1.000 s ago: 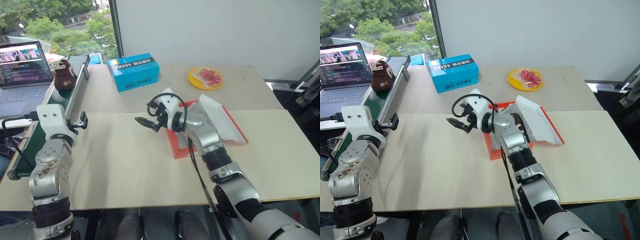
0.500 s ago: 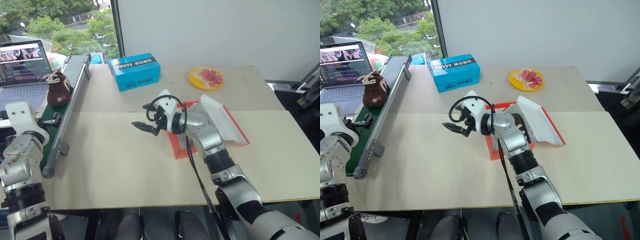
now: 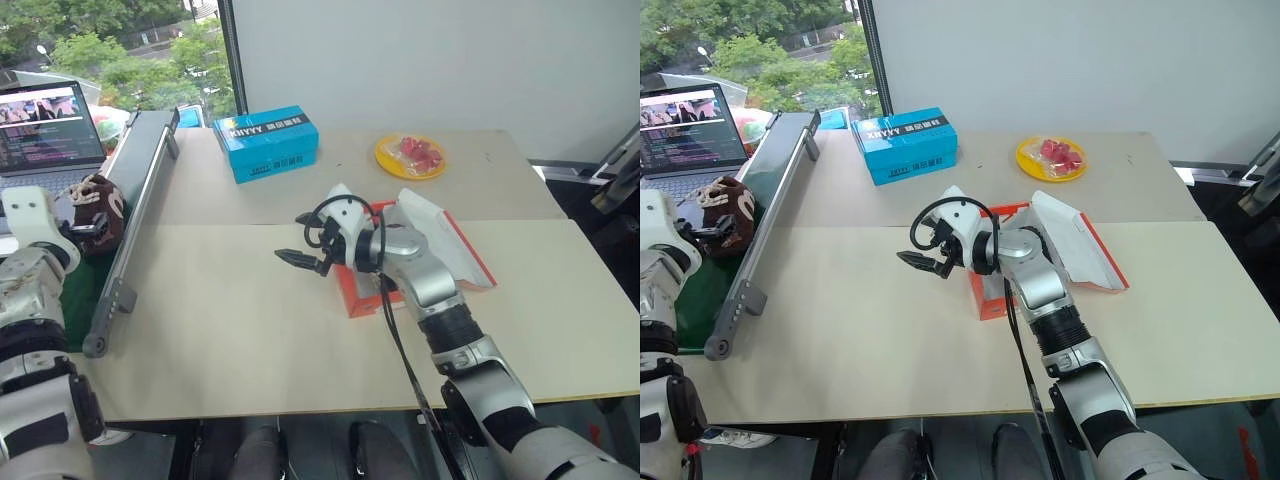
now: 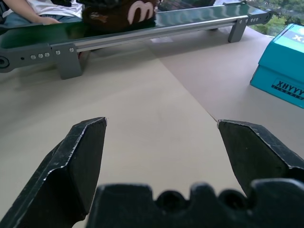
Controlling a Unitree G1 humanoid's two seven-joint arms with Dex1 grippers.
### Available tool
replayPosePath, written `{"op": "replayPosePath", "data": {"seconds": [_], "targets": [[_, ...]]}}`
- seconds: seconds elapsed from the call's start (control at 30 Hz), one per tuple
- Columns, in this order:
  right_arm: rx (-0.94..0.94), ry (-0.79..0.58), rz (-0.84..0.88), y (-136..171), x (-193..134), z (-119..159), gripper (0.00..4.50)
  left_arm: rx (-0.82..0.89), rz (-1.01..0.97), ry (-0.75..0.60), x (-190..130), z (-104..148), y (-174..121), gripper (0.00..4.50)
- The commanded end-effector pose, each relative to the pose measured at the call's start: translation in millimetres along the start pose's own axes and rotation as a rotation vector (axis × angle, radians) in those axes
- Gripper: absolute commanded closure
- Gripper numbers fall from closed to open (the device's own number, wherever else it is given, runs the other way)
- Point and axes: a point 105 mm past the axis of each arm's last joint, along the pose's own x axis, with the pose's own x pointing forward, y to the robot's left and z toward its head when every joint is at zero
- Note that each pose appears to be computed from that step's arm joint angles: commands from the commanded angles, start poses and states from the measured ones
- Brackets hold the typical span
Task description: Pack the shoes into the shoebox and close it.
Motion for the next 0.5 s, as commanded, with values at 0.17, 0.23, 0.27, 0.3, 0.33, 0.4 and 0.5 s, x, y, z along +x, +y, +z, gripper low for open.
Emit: {"op": "replayPosePath", "data": {"seconds": [0.17,0.23,0.27,0.3,0.33,0.4,0.5], "targets": [[-0.024,-0.042,-0.041,-6,-9,16,0.0,-0.04,-0.054,0.077,3,-21,-9,1.12],[-0.021,-0.038,-0.045,-6,-10,16,0.0,-0.042,-0.057,0.049,4,-17,-12,1.95],[-0.019,-0.036,-0.046,-6,-10,15,0.0,-0.047,-0.063,0.035,4,-14,-14,2.14],[-0.018,-0.035,-0.046,-6,-10,15,0.0,-0.051,-0.067,0.026,4,-13,-15,2.51],[-0.016,-0.031,-0.044,-5,-10,14,0.0,-0.046,-0.072,0.013,4,-10,-18,2.81],[-0.015,-0.027,-0.042,-3,-10,12,0.0,-0.041,-0.079,-0.013,3,-6,-21,3.31],[-0.01,-0.028,-0.041,-2,-10,13,0.0,-0.049,-0.065,-0.042,0,2,-20,3.87]]}}
